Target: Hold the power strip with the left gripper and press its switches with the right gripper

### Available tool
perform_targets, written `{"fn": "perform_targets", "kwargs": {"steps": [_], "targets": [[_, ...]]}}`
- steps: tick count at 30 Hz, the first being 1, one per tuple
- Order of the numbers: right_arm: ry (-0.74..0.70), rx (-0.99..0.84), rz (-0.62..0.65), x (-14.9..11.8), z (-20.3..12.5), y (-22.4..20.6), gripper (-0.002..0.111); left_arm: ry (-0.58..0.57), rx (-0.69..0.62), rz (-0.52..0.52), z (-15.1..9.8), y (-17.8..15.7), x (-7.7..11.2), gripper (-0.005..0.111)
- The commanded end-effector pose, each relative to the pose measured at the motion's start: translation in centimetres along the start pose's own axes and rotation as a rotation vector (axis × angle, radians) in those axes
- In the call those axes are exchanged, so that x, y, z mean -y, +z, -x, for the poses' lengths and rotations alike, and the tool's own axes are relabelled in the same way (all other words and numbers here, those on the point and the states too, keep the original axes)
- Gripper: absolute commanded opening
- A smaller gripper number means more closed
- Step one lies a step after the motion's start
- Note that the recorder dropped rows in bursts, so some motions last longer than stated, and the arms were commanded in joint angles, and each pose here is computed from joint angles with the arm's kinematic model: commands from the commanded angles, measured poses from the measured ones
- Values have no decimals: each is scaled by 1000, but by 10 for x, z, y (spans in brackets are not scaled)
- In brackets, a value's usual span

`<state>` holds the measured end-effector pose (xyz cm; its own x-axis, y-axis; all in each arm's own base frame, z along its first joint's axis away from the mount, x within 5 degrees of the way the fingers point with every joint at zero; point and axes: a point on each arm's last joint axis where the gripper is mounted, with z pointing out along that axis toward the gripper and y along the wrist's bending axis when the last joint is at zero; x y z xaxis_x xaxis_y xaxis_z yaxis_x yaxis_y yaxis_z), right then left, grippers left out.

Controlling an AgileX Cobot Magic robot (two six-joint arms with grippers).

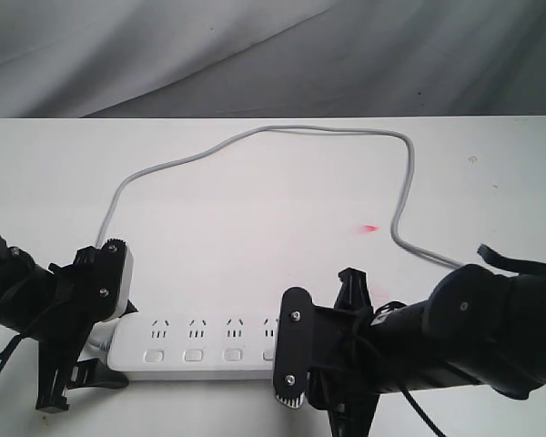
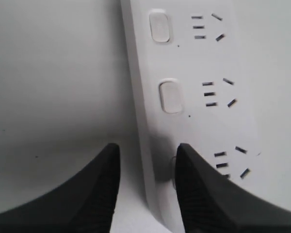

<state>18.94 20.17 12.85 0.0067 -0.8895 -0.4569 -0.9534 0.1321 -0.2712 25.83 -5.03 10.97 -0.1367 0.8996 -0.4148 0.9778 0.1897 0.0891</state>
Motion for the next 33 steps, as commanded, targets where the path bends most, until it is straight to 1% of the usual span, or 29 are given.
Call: {"fn": "perform_targets", "kwargs": {"steps": [1, 7, 11, 16, 23, 33], "targets": [[-8, 11, -18, 7, 5, 1, 35, 9, -23, 26, -3, 1, -3, 54], [21, 18, 6, 5, 6, 1, 35, 9, -23, 26, -3, 1, -3, 54], [35, -1, 19, 0, -1, 2, 35, 9, -23, 26, -3, 1, -3, 54], [37, -9, 15, 0, -2, 3, 35, 9, -23, 26, -3, 1, -3, 54], [47, -34, 57, -5, -7, 12, 35, 9, -23, 26, -3, 1, -3, 54], [68, -34, 64, -5, -7, 12, 35, 9, -23, 26, -3, 1, -3, 54]]}}
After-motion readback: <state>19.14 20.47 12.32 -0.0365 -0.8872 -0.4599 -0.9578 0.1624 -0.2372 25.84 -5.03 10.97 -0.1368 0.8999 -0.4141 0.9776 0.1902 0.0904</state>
